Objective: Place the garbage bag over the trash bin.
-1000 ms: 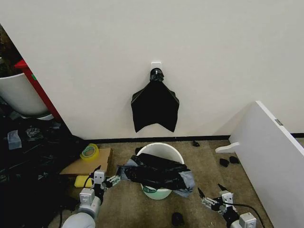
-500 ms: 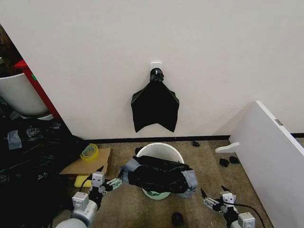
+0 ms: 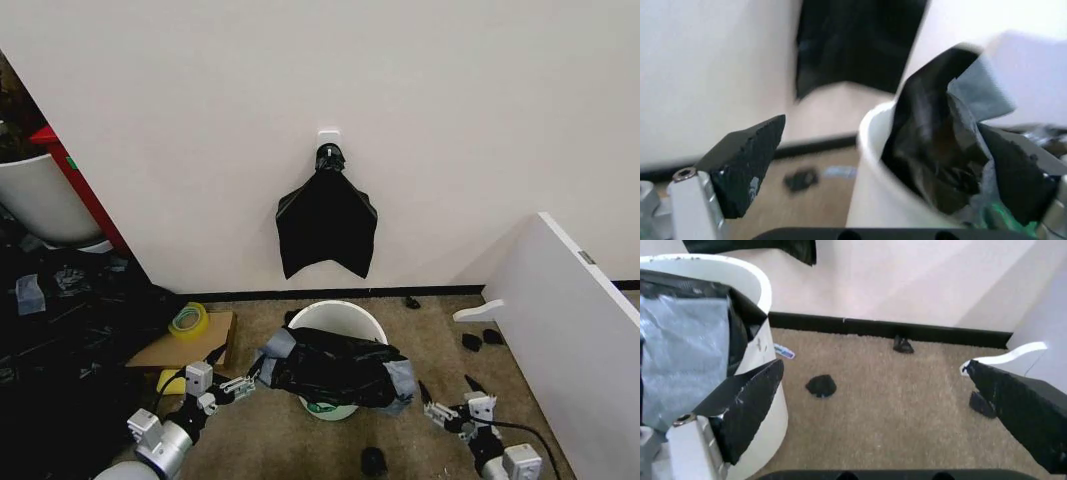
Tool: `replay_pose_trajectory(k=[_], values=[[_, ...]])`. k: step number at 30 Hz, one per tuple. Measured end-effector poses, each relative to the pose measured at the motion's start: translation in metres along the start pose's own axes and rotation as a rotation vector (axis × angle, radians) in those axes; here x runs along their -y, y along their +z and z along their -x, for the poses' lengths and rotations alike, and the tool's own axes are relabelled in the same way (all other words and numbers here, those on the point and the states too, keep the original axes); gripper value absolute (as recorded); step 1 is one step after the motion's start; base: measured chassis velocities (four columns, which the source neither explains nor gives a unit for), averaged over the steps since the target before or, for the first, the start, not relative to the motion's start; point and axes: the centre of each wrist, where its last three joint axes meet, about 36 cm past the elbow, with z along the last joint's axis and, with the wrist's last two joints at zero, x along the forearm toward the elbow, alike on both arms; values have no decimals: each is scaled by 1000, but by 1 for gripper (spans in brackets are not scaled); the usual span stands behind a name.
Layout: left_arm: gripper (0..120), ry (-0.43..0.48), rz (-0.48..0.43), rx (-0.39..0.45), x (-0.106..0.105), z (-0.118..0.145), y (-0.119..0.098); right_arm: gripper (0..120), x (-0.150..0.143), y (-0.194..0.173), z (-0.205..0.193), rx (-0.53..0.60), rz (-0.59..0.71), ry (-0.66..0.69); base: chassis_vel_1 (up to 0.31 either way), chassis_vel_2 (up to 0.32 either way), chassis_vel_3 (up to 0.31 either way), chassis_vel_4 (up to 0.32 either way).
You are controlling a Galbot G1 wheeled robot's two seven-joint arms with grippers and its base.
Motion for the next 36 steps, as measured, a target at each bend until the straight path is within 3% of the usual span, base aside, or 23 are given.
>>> replay_pose_trajectory(k=[1,3,4,7,11,17,23,25,27,29,32,36], values=[[100,0,0,0,0,0,0,100,0,0,0,0,0,0,0,0,0,0],[100,102,4,95,-13,-1,9,100,0,0,1,2,-1,-2,0,0,0,0],[100,102,4,95,-13,-1,9,100,0,0,1,2,-1,-2,0,0,0,0],[100,198,11,208,-31,-4,22,100,-6,1,3,0,4,-14,0,0,0,0],[100,175,2,266,-29,-7,34,100,-11,-3,6,18,10,-34,0,0,0,0],[100,176,30,259,-31,-11,41,100,-14,-16,8,83,16,-75,0,0,0,0],[100,154,48,239,-30,-10,50,100,-22,-56,9,196,76,-226,0,0,0,0],[100,165,51,213,-23,-8,55,100,-42,-92,10,271,91,-461,0,0,0,0],[100,174,53,205,-22,-8,55,100,-47,-99,12,276,86,-534,0,0,0,0],[100,199,56,187,-18,-6,56,100,-57,-112,25,269,68,-704,0,0,0,0],[100,219,54,174,-17,-3,54,100,-57,-109,48,225,65,-818,0,0,0,0],[100,238,56,159,-18,-1,53,100,-53,-98,66,177,53,-854,0,0,0,0]])
